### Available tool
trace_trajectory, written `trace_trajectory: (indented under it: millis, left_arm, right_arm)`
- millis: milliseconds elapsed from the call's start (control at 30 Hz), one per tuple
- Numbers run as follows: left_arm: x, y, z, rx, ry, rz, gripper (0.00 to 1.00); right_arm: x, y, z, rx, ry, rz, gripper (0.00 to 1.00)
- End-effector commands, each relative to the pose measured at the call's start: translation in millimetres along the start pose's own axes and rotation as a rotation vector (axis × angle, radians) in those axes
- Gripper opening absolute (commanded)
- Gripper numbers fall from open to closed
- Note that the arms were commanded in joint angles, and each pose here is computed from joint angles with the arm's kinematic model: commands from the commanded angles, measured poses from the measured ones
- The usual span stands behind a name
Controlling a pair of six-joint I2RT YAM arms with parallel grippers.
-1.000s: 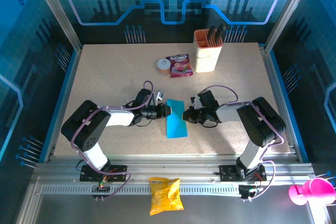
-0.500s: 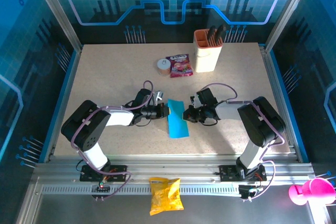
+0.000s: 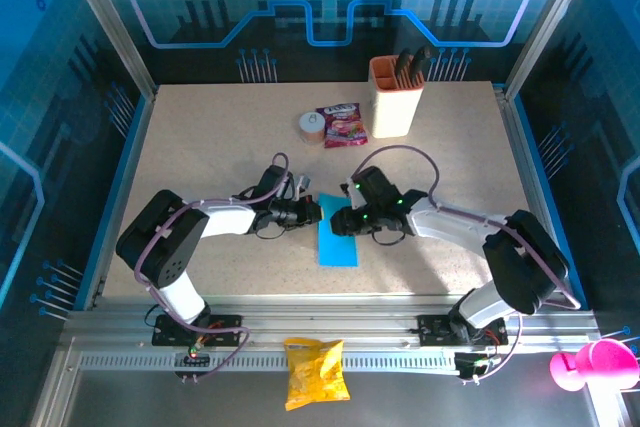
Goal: Fold a paper plane with a square sheet of paper (pick it up from the middle)
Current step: Third fold the triangle at the center of the table.
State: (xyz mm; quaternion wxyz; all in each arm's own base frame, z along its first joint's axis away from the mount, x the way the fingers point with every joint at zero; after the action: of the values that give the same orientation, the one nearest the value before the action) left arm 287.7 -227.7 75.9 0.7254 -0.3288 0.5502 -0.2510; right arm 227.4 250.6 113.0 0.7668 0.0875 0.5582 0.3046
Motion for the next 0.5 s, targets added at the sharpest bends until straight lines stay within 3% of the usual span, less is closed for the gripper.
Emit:
trace_trajectory:
  millis: [0, 467]
  left_arm:
    - [-3, 1, -3, -0.085, 0.064, -0.007, 0.0]
    - [-5, 7, -2, -0.137, 0.087, -0.015, 0.0]
  right_arm:
    - [-4, 6, -15, -0.109, 0.022, -0.144, 0.43]
    - [11, 64, -56, -0.419, 0.03, -0.411, 0.65]
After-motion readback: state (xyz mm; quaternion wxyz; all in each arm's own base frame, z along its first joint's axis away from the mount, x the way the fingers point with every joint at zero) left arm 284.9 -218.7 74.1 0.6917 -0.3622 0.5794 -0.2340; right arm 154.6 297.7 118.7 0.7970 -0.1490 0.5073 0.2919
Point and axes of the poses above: each hand's point on the last joint's axis, 136 mm out from that joint toward the fingers, its own x axis out along the fingers, its own y axis along the line the jaws close on, z = x × y, the point moved 5 cm from there along -x, back along the fingers, and after that the axes turned 2 degrees about -x, right-handed, at the moved point
